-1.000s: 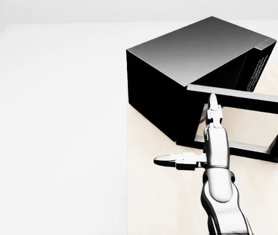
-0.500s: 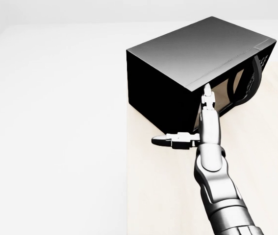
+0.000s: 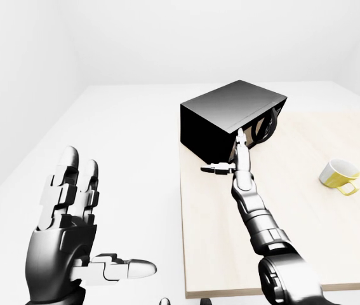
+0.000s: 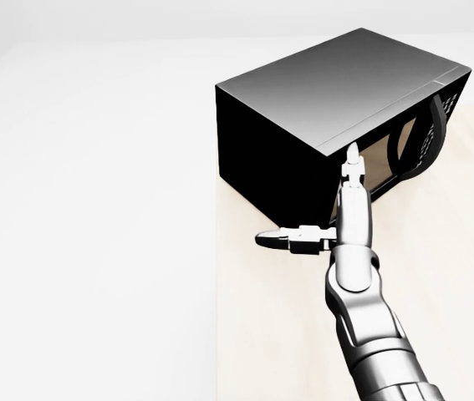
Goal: Close the microwave.
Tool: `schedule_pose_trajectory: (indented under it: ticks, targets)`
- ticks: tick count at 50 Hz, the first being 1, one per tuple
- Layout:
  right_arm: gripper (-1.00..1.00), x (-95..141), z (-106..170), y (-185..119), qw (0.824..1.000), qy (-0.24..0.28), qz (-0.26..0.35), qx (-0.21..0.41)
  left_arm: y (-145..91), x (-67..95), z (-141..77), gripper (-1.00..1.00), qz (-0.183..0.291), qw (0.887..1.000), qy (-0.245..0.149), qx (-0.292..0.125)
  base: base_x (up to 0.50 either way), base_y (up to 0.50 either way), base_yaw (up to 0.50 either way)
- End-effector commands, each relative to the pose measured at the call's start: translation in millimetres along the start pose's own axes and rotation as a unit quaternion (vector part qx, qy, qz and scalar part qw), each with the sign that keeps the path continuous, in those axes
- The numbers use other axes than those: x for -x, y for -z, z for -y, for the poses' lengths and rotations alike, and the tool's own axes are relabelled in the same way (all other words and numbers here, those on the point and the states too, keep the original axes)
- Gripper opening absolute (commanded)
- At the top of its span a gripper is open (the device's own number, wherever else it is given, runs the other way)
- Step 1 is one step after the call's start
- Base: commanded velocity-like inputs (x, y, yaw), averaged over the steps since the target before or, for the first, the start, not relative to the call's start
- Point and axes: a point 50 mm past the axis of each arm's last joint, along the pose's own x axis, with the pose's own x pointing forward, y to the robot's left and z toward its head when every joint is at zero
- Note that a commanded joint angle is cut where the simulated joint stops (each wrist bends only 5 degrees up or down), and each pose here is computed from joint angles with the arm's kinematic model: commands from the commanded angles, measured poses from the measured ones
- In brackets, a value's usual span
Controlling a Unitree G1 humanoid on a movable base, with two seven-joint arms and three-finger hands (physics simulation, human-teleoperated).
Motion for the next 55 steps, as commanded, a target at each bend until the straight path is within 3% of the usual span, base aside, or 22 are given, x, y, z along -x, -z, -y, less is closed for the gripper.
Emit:
schedule_pose_trajectory:
  ticks: [1,7,12,15,20,36,43,47,55]
  targets:
    - [1.00,-25.2,-16.1,-11.5,0.998,-0.029,-0.052,0.002,0.6,0.7,0.7,1.00,-0.003,1.000,0.001,-0.001,0.01,0.00,0.00]
    - [1.00,-24.5,-13.8,-10.2,0.999,-0.021,-0.049,0.010,0.8,0.8,1.0,1.00,-0.003,1.000,0.003,-0.002,0.01,0.00,0.00]
    - [1.00,-19.3,-9.0,-21.5,1.000,-0.017,0.002,0.003,0.4,0.4,0.7,1.00,-0.001,1.000,0.002,-0.002,0.01,0.00,0.00]
    - [1.00,-2.6,-0.8,-21.0,0.999,-0.009,0.044,0.003,0.9,1.7,-0.5,1.00,-0.006,1.000,0.002,-0.001,0.01,0.00,0.00]
    - [1.00,18.1,10.4,-11.3,0.999,-0.008,0.048,-0.001,1.6,2.2,0.7,1.00,-0.009,1.000,0.002,-0.002,0.00,0.00,0.00]
    - [1.00,115.4,54.6,2.2,0.998,-0.006,0.065,-0.001,0.6,1.8,-2.0,1.00,-0.007,1.000,0.000,0.002,0.00,0.00,0.00]
    - [1.00,145.9,73.4,-16.5,0.996,0.003,0.089,-0.026,1.8,3.1,-1.6,1.00,-0.015,1.000,0.002,0.002,0.00,0.00,0.00]
    - [1.00,152.9,77.2,-28.6,0.994,0.007,0.109,-0.028,1.3,1.9,-0.7,1.00,-0.011,1.000,0.002,0.002,0.00,0.00,0.00]
    - [1.00,152.9,71.7,-24.3,0.995,-0.003,0.101,-0.028,0.9,1.2,0.0,1.00,-0.007,1.000,0.003,0.001,0.00,0.00,0.00]
